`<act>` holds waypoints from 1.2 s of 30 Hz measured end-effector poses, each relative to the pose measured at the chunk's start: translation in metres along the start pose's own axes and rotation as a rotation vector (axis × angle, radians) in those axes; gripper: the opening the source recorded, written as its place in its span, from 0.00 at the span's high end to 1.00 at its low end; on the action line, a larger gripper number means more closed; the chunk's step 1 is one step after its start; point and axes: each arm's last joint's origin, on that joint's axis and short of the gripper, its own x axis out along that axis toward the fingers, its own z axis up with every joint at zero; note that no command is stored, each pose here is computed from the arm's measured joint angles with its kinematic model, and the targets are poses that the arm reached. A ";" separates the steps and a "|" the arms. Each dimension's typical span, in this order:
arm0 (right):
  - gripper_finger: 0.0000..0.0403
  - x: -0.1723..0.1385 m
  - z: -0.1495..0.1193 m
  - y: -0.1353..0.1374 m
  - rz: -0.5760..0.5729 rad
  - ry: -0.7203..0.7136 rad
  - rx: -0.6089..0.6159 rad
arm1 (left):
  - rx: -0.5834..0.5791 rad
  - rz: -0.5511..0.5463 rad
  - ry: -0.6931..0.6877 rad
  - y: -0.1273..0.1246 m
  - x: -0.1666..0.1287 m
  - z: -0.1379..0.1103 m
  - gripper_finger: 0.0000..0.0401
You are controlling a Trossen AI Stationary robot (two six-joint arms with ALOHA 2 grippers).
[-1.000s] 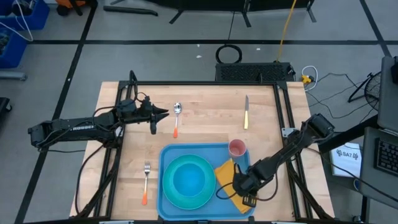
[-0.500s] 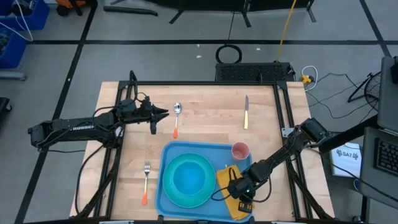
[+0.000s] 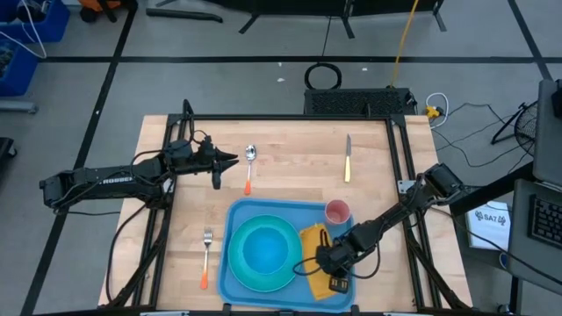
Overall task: Set up tray
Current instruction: Put the yellow napkin on the blue serving tray to the right of the light green plate
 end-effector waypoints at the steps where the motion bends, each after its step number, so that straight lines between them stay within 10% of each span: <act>1: 1.00 0.000 0.002 0.000 0.007 -0.012 0.000 | -0.001 0.000 0.000 0.000 0.000 0.000 0.80; 12: 1.00 0.009 0.002 -0.003 0.105 -0.143 -0.010 | 0.004 -0.008 0.001 0.000 0.000 0.000 0.80; 36: 1.00 -0.044 0.020 -0.042 -0.128 -0.367 -0.155 | 0.000 -0.008 0.002 0.000 0.000 0.000 0.80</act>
